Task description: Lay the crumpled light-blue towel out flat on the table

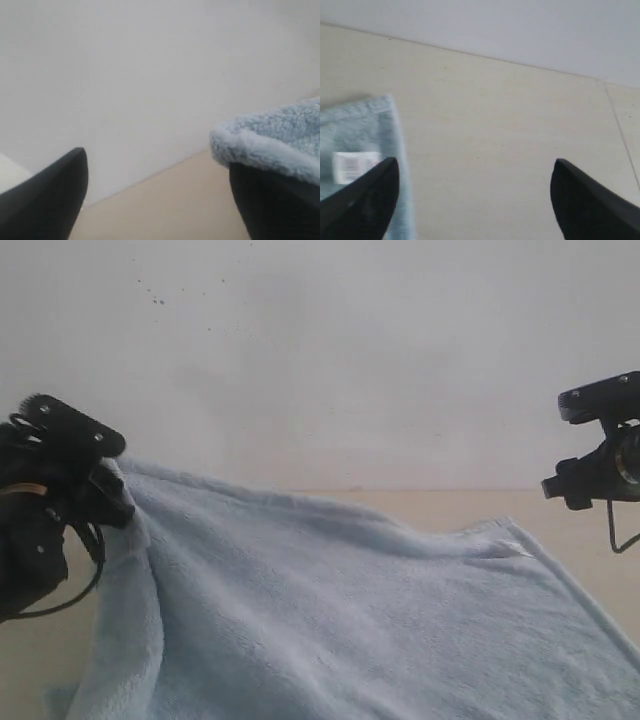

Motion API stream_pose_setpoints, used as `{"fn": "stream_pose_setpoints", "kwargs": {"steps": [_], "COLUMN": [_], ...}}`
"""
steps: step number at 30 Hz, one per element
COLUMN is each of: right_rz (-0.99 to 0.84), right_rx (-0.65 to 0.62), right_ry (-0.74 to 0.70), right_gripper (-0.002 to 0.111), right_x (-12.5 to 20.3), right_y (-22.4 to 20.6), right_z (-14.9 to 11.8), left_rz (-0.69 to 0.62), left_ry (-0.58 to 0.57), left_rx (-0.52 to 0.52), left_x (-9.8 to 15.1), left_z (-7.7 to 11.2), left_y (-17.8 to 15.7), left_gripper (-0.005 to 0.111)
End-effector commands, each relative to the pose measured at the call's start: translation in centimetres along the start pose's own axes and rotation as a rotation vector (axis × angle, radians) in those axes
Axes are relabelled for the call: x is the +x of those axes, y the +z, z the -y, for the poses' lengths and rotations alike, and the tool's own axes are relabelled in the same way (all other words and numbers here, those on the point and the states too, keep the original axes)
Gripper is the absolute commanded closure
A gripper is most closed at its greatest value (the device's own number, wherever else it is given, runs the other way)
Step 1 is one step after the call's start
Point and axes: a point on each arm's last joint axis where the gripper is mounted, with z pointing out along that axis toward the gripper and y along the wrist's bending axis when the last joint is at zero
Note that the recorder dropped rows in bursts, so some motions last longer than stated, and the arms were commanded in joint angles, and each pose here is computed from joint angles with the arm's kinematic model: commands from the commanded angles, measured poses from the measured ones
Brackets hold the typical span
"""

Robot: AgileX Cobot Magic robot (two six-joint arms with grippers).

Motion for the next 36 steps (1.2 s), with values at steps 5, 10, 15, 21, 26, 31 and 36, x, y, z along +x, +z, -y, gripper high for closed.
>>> {"fn": "stream_pose_setpoints", "kwargs": {"steps": [5,10,15,21,26,31,36], "right_rz": [-0.035,-0.181,-0.301,-0.361,-0.41,-0.529,-0.604], "right_rx": [0.02,-0.118,-0.213,-0.22,-0.247,-0.276,-0.29], "right_ry": [0.267,0.196,0.216,0.206,0.148,0.086,0.107], "right_gripper": [0.03,0.032,0.072,0.107,0.107,0.107,0.107], "right_x": [-1.2,1.1,3.4,4.0,4.5,6.9,8.7], "right_y": [-3.2,-3.1,-3.1,-3.3,-3.4,-2.9,-3.0], "right_z": [1.5,-0.2,-1.5,-1.6,-1.8,-2.5,-3.0], "left_rz": [-0.176,-0.225,-0.259,-0.277,-0.27,-0.366,-0.281], "left_ry": [-0.067,0.048,-0.021,-0.044,-0.051,-0.231,-0.177], "left_rx": [0.233,0.448,0.311,0.192,0.093,0.466,0.951], "left_x": [0.4,1.1,1.3,1.4,1.2,0.5,-2.7], "left_z": [1.6,3.6,2.5,1.5,0.4,2.7,5.1], "left_y": [0.1,-0.6,-0.2,0.0,0.1,-1.7,-4.6], "left_gripper": [0.034,0.034,0.045,0.102,0.084,0.058,0.067]}}
